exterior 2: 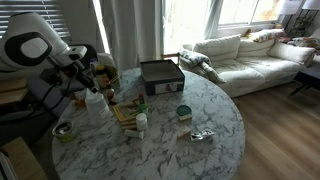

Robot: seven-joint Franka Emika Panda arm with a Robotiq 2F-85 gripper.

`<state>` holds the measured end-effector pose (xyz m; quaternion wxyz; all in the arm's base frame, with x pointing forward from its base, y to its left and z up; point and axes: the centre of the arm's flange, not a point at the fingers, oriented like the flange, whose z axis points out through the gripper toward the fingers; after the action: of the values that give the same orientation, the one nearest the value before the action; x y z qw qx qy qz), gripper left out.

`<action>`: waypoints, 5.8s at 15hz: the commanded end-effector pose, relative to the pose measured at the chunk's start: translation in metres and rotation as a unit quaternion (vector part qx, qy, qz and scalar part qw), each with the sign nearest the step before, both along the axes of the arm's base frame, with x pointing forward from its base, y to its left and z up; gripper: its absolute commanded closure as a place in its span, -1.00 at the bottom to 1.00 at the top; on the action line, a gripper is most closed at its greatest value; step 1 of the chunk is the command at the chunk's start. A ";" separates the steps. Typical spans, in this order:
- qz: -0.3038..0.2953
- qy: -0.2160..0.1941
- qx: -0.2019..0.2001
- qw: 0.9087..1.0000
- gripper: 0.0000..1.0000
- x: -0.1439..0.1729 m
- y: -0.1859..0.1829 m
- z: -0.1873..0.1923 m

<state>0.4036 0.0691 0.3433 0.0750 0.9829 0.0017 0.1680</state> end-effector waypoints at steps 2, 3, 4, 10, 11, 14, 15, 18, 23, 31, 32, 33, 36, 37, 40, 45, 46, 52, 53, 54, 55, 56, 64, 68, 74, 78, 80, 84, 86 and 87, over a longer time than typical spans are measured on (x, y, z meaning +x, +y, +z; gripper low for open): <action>-0.002 -0.016 -0.014 1.000 0.35 -0.013 -0.004 -0.014; -0.002 -0.016 -0.015 1.000 0.18 -0.013 -0.005 -0.013; -0.001 -0.016 -0.014 1.000 0.05 -0.013 -0.005 -0.011; -0.005 -0.010 0.016 1.000 -0.87 -0.014 -0.010 0.020; -0.003 -0.011 0.025 1.000 -0.98 -0.014 -0.012 0.028; -0.012 -0.003 0.063 0.998 -1.00 -0.017 -0.016 0.055; -0.021 0.016 0.084 0.996 -1.00 -0.019 -0.016 0.060; -0.035 0.100 0.137 0.985 -1.00 -0.034 -0.013 0.062; -0.039 0.230 0.193 0.953 -1.00 -0.066 0.002 0.043; -0.064 0.267 0.176 0.945 -1.00 -0.073 0.013 -0.005; -0.064 0.269 0.176 0.945 -1.00 -0.071 0.013 -0.006; -0.064 0.267 0.177 0.945 -1.00 -0.069 0.013 -0.004; -0.064 0.263 0.178 0.946 -1.00 -0.069 0.013 -0.001; -0.088 0.273 0.171 0.943 -1.00 -0.069 0.006 -0.016; -0.123 0.288 0.176 0.933 -1.00 -0.073 -0.006 -0.045; -0.160 0.306 0.187 0.920 -0.31 -0.073 -0.021 -0.075; -0.164 0.306 0.188 0.919 -0.17 -0.072 -0.024 -0.081; -0.181 0.304 0.194 0.915 -0.08 -0.073 -0.031 -0.111; -0.183 0.305 0.195 0.914 -0.13 -0.073 -0.031 -0.115; -0.185 0.305 0.195 0.914 -0.11 -0.073 -0.031 -0.118; -0.188 0.307 0.197 0.912 -0.24 -0.074 -0.031 -0.121; -0.191 0.308 0.198 0.911 -0.19 -0.075 -0.032 -0.124; -0.202 0.323 0.199 0.903 0.40 -0.079 -0.033 -0.135; -0.200 0.328 0.193 0.903 0.29 -0.080 -0.031 -0.138; -0.198 0.328 0.183 0.905 0.43 -0.083 -0.027 -0.144; -0.198 0.322 0.180 0.908 0.76 -0.083 -0.027 -0.149; -0.198 0.322 0.180 0.908 0.92 -0.083 -0.027 -0.150; -0.195 0.320 0.185 0.909 0.98 -0.079 -0.027 -0.142; -0.193 0.319 0.188 0.908 1.00 -0.076 -0.026 -0.136; -0.193 0.319 0.188 0.909 1.00 -0.075 -0.026 -0.134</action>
<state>0.3538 0.0425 0.2038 -0.0803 0.9594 -0.2002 -0.1815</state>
